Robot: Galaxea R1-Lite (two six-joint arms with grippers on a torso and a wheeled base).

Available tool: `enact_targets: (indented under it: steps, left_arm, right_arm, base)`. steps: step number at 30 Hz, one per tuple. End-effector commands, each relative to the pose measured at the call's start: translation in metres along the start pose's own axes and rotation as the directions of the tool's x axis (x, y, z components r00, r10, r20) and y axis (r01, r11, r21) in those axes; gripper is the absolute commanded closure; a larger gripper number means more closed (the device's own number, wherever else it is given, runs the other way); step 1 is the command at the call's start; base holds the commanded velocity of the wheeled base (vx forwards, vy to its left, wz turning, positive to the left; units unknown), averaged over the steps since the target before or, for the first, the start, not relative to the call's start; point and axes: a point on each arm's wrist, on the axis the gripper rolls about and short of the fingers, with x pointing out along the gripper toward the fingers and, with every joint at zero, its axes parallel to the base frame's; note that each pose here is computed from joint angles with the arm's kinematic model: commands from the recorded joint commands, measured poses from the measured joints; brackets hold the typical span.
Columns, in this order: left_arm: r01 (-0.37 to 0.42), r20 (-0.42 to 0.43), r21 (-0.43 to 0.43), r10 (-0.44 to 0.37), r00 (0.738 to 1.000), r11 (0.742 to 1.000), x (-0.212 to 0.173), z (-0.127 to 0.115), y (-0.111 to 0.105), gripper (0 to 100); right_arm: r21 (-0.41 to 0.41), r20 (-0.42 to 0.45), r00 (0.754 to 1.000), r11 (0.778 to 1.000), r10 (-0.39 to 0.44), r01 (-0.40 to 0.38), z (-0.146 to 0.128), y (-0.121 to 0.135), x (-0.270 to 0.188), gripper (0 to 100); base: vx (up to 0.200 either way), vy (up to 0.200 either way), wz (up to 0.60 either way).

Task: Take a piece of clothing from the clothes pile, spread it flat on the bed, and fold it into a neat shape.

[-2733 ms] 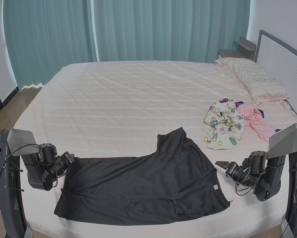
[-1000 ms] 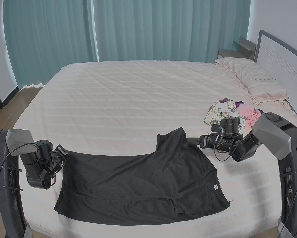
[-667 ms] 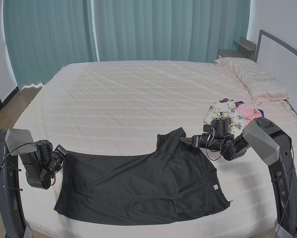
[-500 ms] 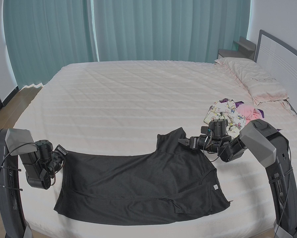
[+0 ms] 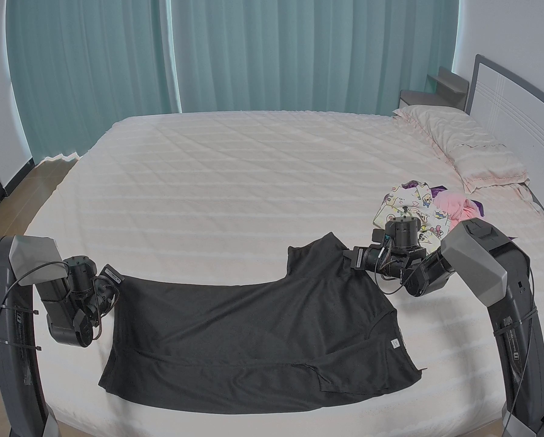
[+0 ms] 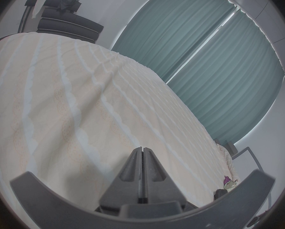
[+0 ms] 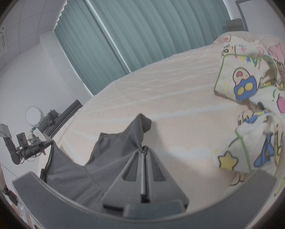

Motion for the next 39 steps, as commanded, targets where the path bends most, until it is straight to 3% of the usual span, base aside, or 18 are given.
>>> enact_targets:
  steps: [1,10,18,28,39]
  left_arm:
    - [0.006,0.023,-0.002,-0.006,1.0,1.0,-0.003,0.007,-0.004,100]
    - [-0.006,0.052,-0.01,0.006,0.999,1.0,-0.009,0.02,-0.002,100]
    - [-0.009,0.04,-0.006,0.009,0.999,1.0,-0.013,0.019,-0.001,100]
    - [0.013,0.043,0.002,-0.013,0.999,1.0,-0.031,0.028,-0.013,100]
    - [0.013,-0.002,0.153,-0.013,1.0,0.988,-0.035,0.022,-0.009,100]
  right_arm:
    - [-0.001,0.054,0.998,1.0,-0.007,0.007,0.014,0.003,-0.005,100]
    - [0.029,0.069,0.996,0.998,-0.057,0.055,0.006,-0.012,-0.013,100]
    - [0.015,0.11,0.993,0.999,-0.042,0.04,0.009,-0.008,-0.016,100]
    - [0.033,0.099,0.995,0.999,-0.032,0.029,0.002,-0.002,-0.038,100]
    - [0.117,0.091,0.996,0.993,0.017,-0.028,0.008,0.008,-0.07,100]
  base:
    - [0.0,0.0,0.0]
    - [0.0,0.0,0.0]
    - [0.0,0.0,0.0]
    - [0.0,0.0,0.0]
    - [0.0,0.0,0.0]
